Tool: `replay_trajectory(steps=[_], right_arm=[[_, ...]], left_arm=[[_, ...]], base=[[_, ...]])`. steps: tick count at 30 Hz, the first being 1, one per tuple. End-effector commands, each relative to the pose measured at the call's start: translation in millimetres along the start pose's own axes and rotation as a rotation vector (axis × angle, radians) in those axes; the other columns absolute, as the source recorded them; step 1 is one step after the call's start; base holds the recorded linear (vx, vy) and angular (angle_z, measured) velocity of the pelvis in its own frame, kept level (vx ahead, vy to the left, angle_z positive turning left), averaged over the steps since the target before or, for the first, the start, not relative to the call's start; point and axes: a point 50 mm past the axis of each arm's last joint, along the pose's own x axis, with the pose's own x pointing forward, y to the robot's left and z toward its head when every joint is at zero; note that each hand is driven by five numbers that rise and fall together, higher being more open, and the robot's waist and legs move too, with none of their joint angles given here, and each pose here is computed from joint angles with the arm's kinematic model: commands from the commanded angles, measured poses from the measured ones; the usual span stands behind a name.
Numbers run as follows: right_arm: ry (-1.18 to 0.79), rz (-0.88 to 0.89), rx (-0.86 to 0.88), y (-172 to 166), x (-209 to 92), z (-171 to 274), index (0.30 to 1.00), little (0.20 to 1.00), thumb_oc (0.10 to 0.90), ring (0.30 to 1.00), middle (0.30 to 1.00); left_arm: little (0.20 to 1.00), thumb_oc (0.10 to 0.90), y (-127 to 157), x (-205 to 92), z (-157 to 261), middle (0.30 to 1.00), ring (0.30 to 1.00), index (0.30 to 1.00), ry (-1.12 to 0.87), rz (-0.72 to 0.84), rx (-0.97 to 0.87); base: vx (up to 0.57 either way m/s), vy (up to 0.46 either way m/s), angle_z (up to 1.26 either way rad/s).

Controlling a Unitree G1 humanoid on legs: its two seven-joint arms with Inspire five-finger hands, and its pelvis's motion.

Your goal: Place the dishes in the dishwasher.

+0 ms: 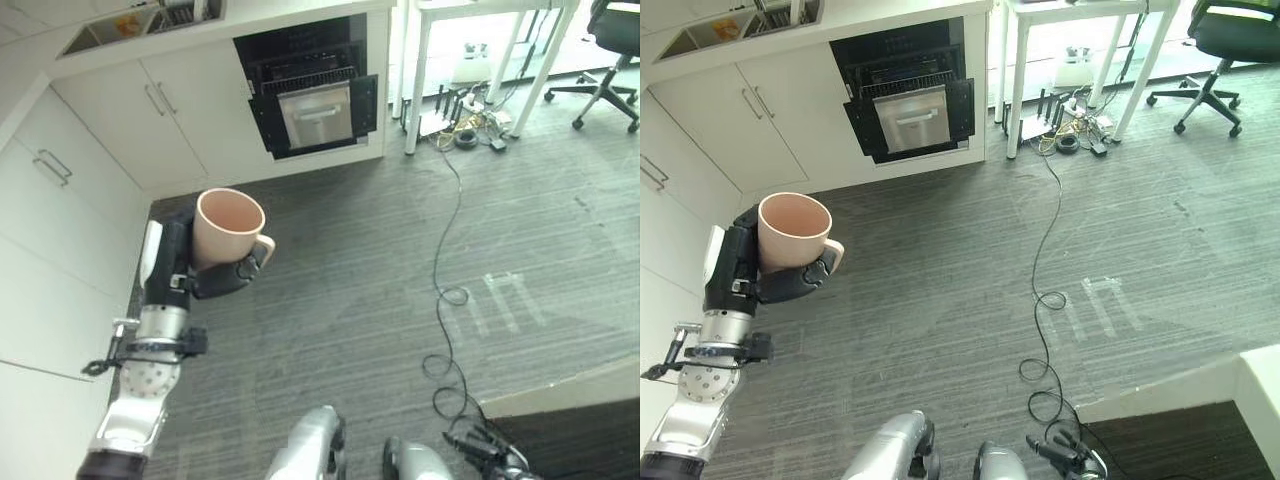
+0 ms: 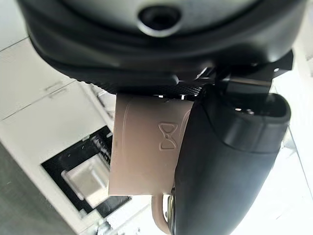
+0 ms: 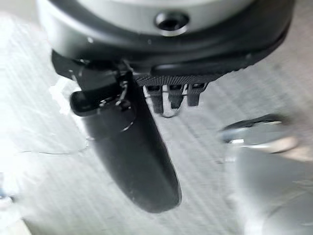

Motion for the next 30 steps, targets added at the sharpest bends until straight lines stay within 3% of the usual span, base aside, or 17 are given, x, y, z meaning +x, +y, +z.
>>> replay_trajectory(steps=[1,5,11,16,25,30], right_arm=[[0.042,-0.053,-0.029,-16.3,-6.7,-15.2,0.9,0.9,0.8,0.9,0.9],[0.074,-0.05,-0.015,-12.3,-8.4,-26.6,0.9,0.9,0.8,0.9,0.9],[0.046,0.022,-0.014,-1.3,-12.7,-39.3,0.9,0.9,0.8,0.9,0.9],[0.055,0.005,-0.001,-11.0,-11.8,-34.2,0.9,0.9,0.8,0.9,0.9],[0.086,0.013,-0.102,-12.5,-9.2,-26.0,0.9,0.9,0.8,0.9,0.9],[0.067,-0.012,-0.084,-22.1,-9.6,-19.8,0.9,0.9,0.8,0.9,0.9]], left_arm=[[0.3,0.4,26.3,17.7,43.9,0.3,0.3,0.3,-0.279,0.123,0.044],[0.3,0.4,27.8,12.9,44.6,0.3,0.3,0.3,-0.29,0.119,0.106],[0.3,0.4,35.1,21.5,49.7,0.3,0.3,0.3,-0.298,0.114,0.178],[0.3,0.4,33.7,34.5,52.5,0.3,0.3,0.3,-0.296,0.122,0.188],[0.3,0.4,43.5,14.0,43.4,0.3,0.3,0.3,-0.217,0.223,0.196],[0.3,0.4,47.0,23.6,49.2,0.3,0.3,0.3,-0.234,0.223,0.174]], base=[[0.32,0.225,-0.63],[0.46,0.285,-1.04],[0.39,0.111,-0.06],[0.61,-0.3,0.2],[0.51,-0.362,0.07],[0.29,-0.183,0.06]])
